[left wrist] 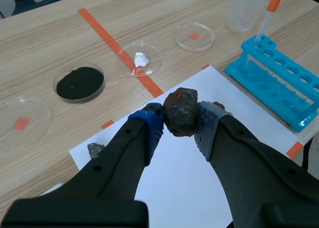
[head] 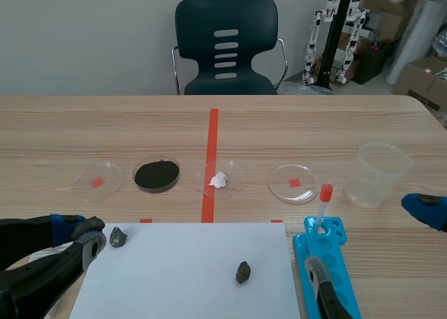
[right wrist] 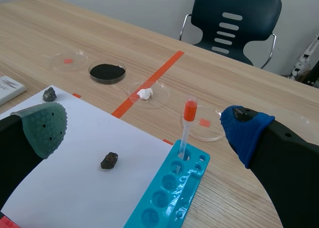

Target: Put the middle mineral back

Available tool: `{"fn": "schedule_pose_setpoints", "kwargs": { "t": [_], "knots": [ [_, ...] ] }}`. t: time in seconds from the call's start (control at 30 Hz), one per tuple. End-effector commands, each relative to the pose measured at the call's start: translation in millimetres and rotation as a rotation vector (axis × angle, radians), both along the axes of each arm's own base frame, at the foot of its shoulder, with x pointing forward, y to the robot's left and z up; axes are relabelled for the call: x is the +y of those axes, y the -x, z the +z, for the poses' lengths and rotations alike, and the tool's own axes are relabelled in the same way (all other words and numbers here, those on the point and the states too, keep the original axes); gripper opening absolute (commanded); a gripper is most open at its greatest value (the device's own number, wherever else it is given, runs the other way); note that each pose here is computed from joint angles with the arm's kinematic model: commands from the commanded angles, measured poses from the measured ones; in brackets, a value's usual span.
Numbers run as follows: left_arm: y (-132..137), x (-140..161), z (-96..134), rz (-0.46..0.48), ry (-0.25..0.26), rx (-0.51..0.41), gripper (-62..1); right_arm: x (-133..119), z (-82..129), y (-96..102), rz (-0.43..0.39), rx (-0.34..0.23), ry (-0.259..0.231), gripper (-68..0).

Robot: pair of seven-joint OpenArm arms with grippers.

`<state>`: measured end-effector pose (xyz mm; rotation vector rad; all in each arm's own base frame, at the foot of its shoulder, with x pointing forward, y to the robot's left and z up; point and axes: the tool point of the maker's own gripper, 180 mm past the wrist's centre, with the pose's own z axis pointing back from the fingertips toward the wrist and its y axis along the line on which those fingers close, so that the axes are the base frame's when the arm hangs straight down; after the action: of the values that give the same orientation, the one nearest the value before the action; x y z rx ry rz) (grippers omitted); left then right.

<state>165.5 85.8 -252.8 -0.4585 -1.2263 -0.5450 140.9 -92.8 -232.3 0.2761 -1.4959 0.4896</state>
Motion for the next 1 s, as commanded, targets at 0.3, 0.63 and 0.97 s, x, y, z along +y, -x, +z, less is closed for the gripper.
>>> {"fn": "schedule_pose_setpoints", "kwargs": {
  "t": [0.3,0.63,0.97],
  "knots": [
    [-3.1,-3.7,11.7,-0.006,0.025,-0.033,-53.9,0.7,6.0,-0.7,0.007,-0.019,-0.015,-2.0],
    [-2.9,-3.9,11.7,-0.007,0.026,-0.032,-53.9,0.7,6.0,-0.7,0.007,-0.019,-0.015,-2.0],
    [-5.8,-8.3,12.3,-0.014,0.032,-0.035,-53.9,0.7,6.0,-0.7,0.007,-0.019,-0.015,-2.0]
  ]
}}
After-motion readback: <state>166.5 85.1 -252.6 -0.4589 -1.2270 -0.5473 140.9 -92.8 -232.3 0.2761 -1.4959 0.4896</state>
